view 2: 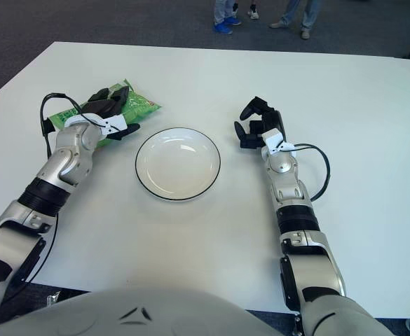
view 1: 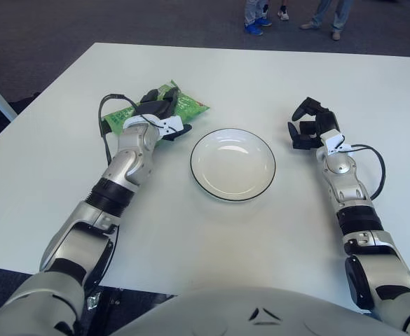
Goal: Put the snack into the plate.
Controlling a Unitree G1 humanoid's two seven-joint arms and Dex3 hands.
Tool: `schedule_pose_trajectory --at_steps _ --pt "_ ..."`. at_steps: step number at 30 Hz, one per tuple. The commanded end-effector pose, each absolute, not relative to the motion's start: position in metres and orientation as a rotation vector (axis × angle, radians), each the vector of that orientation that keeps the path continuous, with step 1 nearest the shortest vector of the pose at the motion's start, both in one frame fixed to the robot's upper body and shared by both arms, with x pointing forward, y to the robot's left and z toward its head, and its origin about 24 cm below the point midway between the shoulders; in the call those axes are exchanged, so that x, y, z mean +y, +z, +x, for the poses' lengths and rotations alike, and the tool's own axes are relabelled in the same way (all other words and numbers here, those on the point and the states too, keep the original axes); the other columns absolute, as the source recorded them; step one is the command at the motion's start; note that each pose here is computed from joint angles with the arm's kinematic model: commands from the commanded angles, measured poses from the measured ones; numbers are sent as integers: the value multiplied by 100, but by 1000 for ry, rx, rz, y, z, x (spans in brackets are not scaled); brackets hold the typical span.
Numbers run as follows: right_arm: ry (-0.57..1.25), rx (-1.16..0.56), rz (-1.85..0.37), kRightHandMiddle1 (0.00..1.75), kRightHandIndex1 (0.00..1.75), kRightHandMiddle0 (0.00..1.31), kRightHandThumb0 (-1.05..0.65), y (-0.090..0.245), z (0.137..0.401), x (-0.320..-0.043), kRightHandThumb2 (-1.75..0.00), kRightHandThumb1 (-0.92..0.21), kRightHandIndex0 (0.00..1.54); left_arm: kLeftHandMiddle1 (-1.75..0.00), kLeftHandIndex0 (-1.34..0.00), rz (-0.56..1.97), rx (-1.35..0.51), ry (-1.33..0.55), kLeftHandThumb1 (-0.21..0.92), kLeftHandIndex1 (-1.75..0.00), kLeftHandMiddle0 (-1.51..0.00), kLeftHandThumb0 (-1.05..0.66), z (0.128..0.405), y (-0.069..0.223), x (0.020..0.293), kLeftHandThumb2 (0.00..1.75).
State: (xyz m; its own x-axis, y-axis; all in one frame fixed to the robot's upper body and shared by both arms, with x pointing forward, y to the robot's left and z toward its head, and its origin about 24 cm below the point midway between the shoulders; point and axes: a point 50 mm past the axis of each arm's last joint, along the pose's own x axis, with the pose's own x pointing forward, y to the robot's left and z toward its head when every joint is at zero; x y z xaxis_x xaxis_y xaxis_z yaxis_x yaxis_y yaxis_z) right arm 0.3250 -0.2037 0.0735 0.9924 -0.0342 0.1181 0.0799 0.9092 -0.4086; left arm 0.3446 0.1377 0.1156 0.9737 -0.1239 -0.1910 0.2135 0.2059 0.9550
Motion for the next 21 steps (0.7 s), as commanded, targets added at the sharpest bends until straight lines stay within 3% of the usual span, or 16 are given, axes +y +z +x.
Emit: schedule_pose_trajectory --at_steps 1,21 --pt "-29 49 -446 175 175 55 -46 38 311 -205 -122 -40 130 0 0 1378 141 -273 92 0 0 -105 347 100 136 73" --pt "-28 56 -441 175 175 57 -47 39 311 -205 -125 -37 129 0 0 1511 113 -104 92 0 0 -105 349 73 142 76"
